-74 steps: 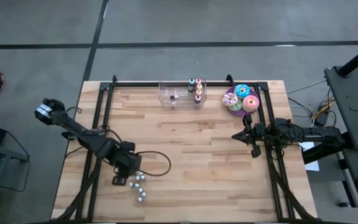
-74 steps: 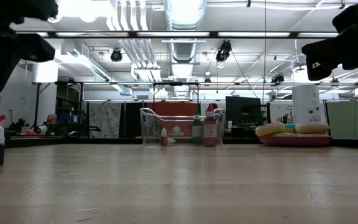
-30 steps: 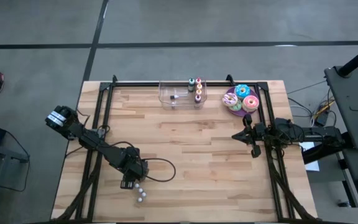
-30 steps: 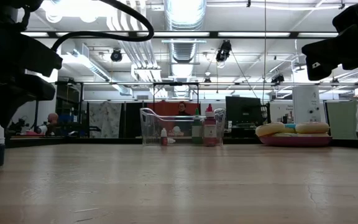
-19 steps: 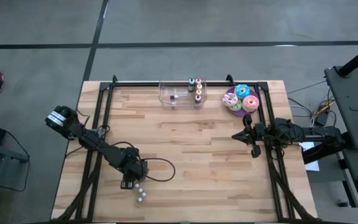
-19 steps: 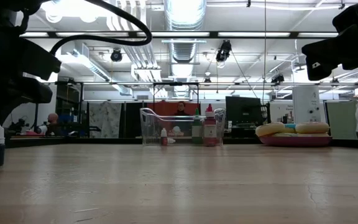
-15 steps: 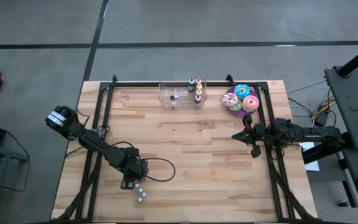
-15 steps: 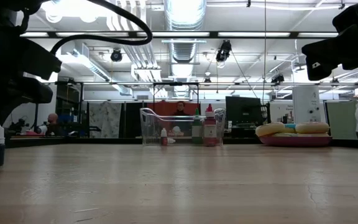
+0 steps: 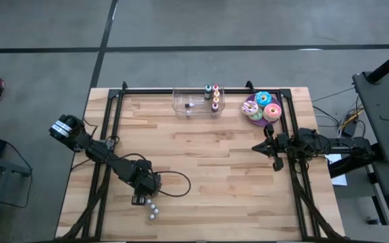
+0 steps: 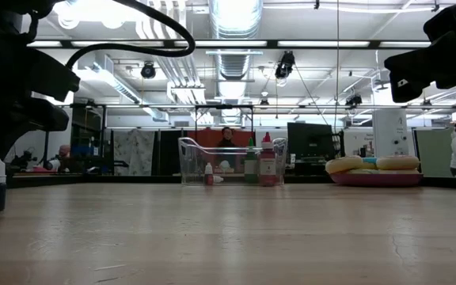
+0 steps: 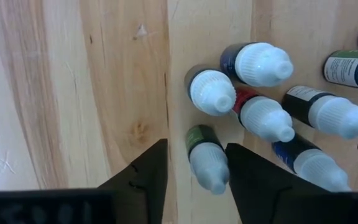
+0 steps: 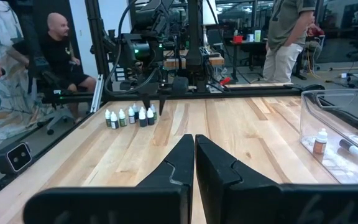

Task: Pick & Place food coloring
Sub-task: Put the top small green coloring bottle into the transparent bin

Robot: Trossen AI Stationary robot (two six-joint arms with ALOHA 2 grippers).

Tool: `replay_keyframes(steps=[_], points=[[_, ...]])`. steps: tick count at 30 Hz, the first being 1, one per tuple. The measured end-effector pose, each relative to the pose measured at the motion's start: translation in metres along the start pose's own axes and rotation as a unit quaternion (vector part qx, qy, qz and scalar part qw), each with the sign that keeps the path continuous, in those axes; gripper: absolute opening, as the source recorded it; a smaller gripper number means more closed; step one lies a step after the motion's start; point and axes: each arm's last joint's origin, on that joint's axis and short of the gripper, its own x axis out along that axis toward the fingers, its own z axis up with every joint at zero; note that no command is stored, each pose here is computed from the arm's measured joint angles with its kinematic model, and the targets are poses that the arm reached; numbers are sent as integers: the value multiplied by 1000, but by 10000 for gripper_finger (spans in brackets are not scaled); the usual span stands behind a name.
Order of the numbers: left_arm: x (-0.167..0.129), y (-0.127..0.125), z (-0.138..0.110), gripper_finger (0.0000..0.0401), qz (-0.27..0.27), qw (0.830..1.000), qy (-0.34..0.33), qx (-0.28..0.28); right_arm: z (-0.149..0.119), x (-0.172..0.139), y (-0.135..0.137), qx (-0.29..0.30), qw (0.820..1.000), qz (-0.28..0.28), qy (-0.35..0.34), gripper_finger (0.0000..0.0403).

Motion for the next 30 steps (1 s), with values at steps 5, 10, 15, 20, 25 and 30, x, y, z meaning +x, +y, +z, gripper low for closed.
replay_keyframes(steps=[5,10,15,20,25,30], points=[[0,0,0,89,-1,1000,0,-3,0,0,0,0,1000,0,0,9],[0,0,0,56,-5,1000,2,-6,0,0,0,0,1000,0,0,8],[0,0,0,46,-11,1000,4,-12,0,0,0,0,1000,0,0,8],[-7,-1,-1,46,-25,999,0,-21,0,0,0,0,1000,0,0,8],[-24,3,-3,46,-27,999,-5,-30,0,0,0,0,1000,0,0,8],[-48,9,-4,45,-24,999,-13,-43,0,0,0,0,1000,0,0,9]])
